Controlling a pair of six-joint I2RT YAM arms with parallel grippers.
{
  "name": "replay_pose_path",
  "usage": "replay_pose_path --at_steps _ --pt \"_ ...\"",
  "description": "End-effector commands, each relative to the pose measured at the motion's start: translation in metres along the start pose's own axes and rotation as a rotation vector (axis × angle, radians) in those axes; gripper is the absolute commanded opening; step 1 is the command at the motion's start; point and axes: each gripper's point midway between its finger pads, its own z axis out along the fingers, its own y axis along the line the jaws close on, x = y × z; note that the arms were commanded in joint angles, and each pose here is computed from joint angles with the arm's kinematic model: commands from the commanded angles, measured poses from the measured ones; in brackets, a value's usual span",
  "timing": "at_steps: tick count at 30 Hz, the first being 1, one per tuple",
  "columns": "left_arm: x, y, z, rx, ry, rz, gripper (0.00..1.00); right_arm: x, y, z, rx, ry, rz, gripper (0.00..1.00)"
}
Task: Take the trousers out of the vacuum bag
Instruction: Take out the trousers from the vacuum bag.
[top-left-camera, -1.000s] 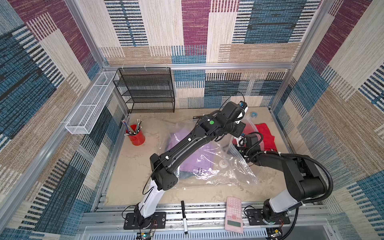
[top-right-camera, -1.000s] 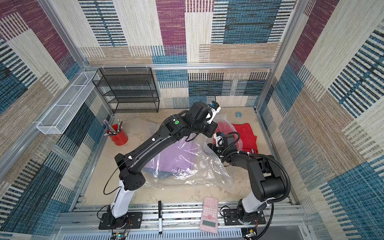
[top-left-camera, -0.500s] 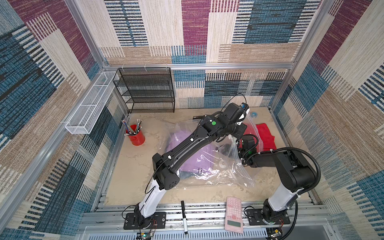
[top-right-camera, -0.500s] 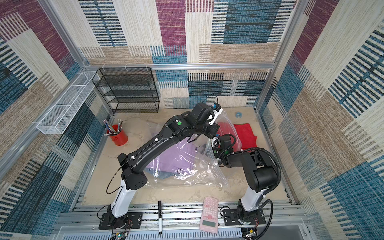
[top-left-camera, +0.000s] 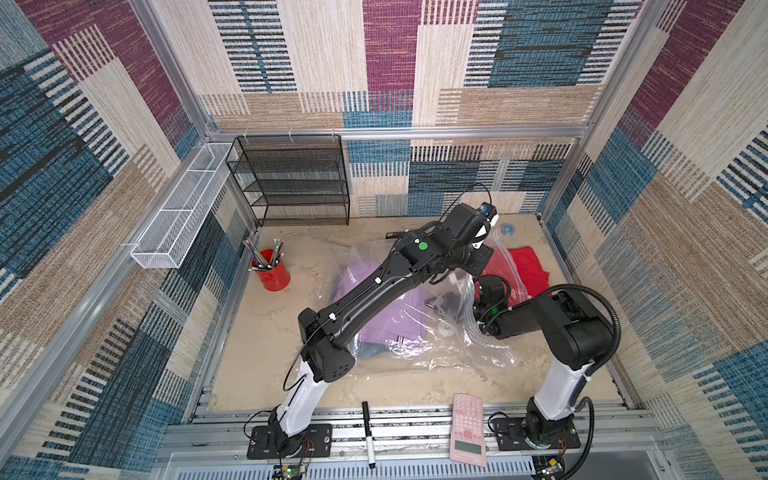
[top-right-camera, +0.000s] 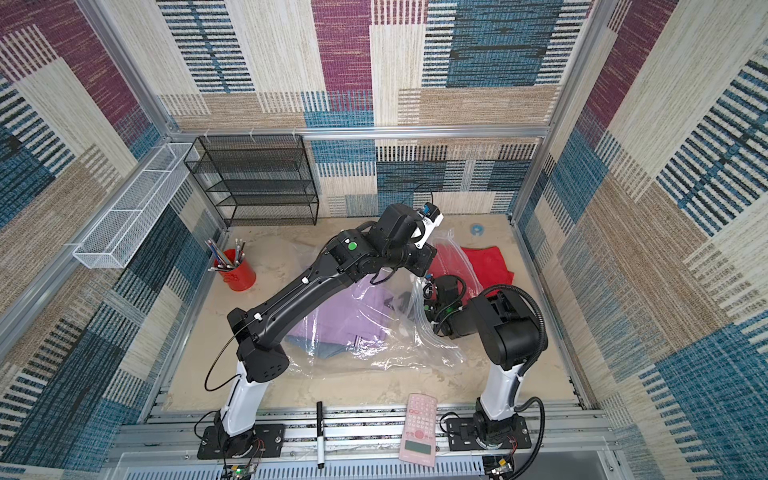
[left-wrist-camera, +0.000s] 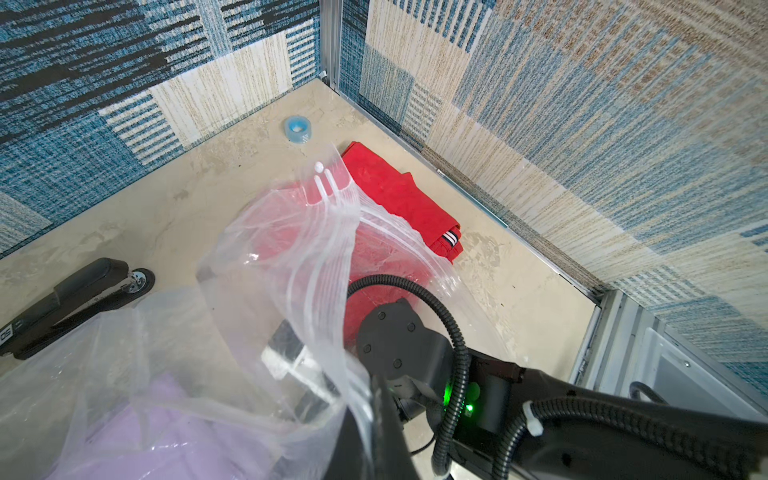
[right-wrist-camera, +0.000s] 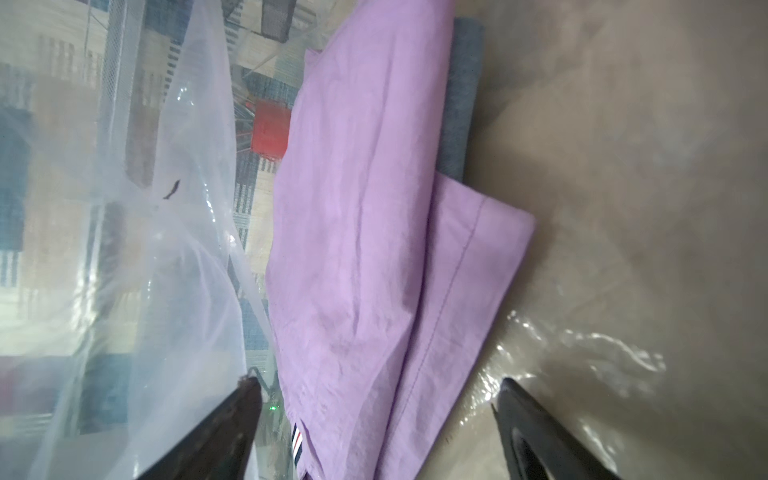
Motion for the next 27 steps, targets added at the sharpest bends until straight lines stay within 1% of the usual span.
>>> replay_pose_path --at_steps 1,4,7,13,17,19,27 --pt "-0.017 -0.005 -0.002 0.026 -0.063 0.005 0.00 0.009 -0.010 0.000 0.065 0.041 0.004 0.92" --pt "-0.017 -0.006 -0.003 0.027 -0.065 0.004 0.00 0.010 -0.012 -0.002 0.089 0.048 0.009 0.92" --pt "-0.018 -0.008 -0.003 0.036 -0.066 0.007 0.00 0.014 -0.007 0.002 0.025 0.073 0.036 0.92" --pt "-0.016 -0.017 -0.001 0.063 -0.061 0.011 0.00 0.022 -0.019 0.013 0.023 0.099 0.056 0.92" --pt "-0.014 -0.018 0.002 0.068 -0.053 0.008 0.00 0.025 -0.007 0.013 -0.070 0.085 0.073 0.92" --pt "-0.013 -0.020 0.003 0.077 -0.050 0.006 0.00 0.026 -0.008 0.015 -0.088 0.085 0.084 0.92" --pt "-0.010 -0.024 0.004 0.090 -0.042 0.007 0.00 0.034 -0.018 0.025 -0.055 0.117 0.095 0.92"
